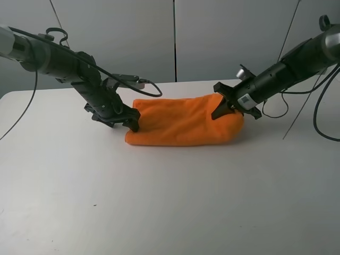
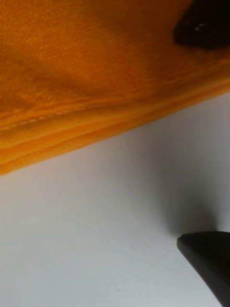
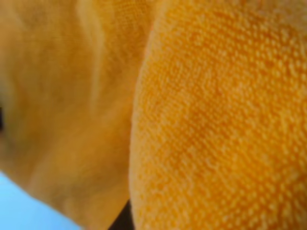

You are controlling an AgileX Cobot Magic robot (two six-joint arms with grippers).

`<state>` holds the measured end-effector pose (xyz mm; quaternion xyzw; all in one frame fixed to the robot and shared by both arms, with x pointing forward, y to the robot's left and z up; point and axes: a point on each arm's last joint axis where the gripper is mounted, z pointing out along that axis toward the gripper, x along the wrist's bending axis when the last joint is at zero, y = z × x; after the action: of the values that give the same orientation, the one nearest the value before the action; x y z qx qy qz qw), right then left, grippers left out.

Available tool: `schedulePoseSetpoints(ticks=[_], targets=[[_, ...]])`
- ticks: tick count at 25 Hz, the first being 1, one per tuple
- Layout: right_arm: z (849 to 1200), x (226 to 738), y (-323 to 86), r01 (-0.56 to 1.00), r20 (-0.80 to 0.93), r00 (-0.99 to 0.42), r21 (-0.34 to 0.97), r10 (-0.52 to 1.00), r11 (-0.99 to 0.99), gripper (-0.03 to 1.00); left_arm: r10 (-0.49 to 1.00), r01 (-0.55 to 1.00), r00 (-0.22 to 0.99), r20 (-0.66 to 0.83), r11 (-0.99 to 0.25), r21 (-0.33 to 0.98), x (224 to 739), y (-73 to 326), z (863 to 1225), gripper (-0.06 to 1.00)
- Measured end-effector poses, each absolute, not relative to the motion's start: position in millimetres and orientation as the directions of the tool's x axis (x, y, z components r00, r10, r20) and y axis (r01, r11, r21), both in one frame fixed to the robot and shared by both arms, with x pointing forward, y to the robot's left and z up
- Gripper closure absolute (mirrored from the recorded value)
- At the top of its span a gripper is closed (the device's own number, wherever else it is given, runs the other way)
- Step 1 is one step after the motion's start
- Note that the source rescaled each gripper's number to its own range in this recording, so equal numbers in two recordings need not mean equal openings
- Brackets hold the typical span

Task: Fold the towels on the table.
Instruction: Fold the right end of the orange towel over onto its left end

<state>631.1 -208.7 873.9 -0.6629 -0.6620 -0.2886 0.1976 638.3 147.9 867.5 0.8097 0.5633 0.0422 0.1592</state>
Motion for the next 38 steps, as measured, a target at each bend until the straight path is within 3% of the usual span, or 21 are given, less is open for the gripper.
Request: schedulePoseSetpoints(ticks=[8,13,21,38], targets=[[900,640,-185,0.995,0.752,-0.058,0.097,0.657,-0.024,0.91,0.925,0.899,0.363,-0.11,-0.317,0.302,638,148,867,-0.04],[906,635,-150,0.993,0.768,-0.096,0.115,0.633,0.011,0.91,0.925,0.899,0.363,-0.11,-0.317,0.302,638,148,867,-0.04],[908,633,-127,0.991,0.786,-0.089,0.129,0.611,-0.021,0.91,0.925,0.9,0.363,-0.111,-0.318,0.298,638,148,867,-0.04],[855,634,-97,0.995,0.791,0.028,0.035,0.612,-0.092,0.91,0.925,0.9,0.364,-0.111,-0.318,0.3,638,148,868,-0.04]])
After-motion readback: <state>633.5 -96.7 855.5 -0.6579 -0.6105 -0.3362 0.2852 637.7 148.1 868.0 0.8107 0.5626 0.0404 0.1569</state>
